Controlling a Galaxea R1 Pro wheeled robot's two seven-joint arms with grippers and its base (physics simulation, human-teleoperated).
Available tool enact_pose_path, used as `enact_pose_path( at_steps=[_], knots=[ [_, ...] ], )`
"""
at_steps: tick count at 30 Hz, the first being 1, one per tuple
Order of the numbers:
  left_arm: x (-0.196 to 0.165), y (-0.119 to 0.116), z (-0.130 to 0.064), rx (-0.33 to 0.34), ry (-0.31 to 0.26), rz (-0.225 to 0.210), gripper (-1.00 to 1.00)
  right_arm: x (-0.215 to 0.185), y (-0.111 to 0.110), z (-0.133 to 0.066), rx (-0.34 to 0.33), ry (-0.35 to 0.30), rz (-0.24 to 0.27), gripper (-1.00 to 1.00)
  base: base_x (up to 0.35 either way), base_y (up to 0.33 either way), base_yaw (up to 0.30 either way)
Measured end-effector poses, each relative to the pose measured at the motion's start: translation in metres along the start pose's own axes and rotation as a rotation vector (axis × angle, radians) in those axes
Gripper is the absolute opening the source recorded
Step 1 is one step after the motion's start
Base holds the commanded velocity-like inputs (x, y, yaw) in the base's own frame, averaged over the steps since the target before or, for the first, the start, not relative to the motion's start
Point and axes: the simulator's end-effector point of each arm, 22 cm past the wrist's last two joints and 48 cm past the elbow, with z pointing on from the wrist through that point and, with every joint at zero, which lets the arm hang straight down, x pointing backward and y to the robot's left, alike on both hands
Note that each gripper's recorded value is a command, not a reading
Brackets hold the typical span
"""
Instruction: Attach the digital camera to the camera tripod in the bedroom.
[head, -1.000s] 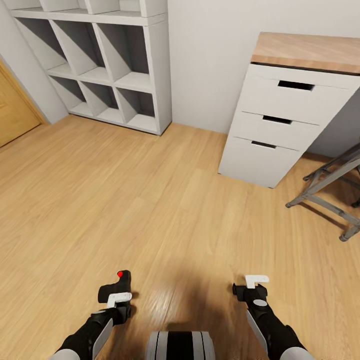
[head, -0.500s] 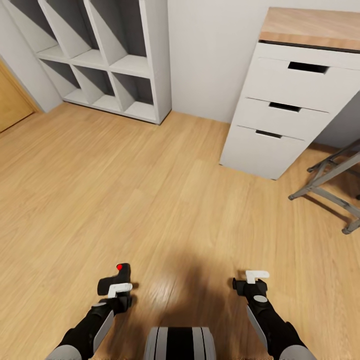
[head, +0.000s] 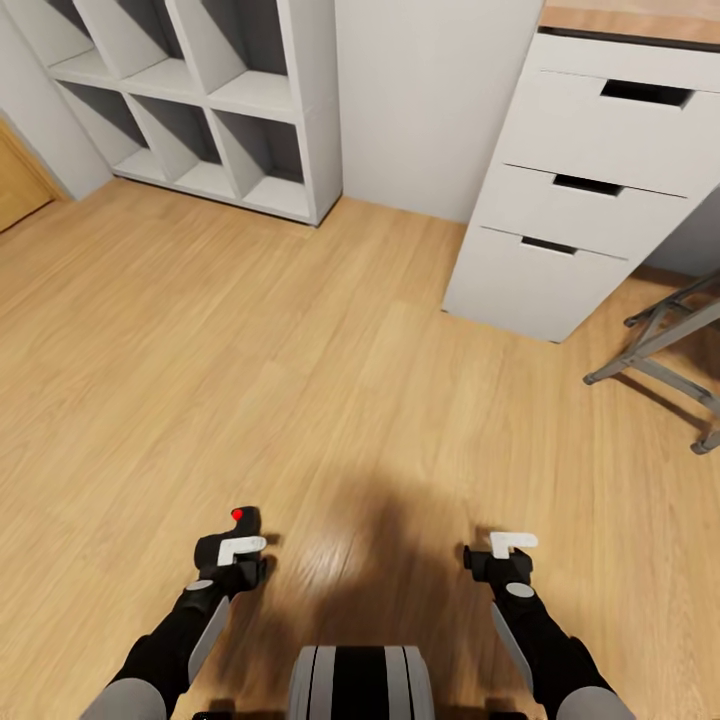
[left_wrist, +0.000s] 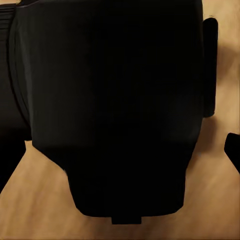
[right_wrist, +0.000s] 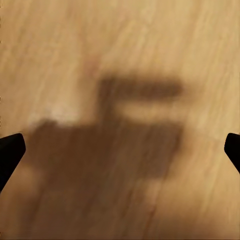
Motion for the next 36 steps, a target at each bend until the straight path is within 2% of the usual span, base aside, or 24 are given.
enact_pose_path(
  at_steps=[10, 36],
  knots=[
    [0.010, -0.005, 0.004, 0.005, 0.021, -0.001, 1.00, 0.006, 0.001, 0.003, 0.000, 0.010, -0.005, 1.00, 0.000, 0.000, 0.000],
    [0.012, -0.002, 0.004, 0.002, 0.024, -0.004, 1.00, 0.006, 0.002, 0.003, -0.004, 0.009, -0.008, 1.00, 0.000, 0.000, 0.000]
  ],
)
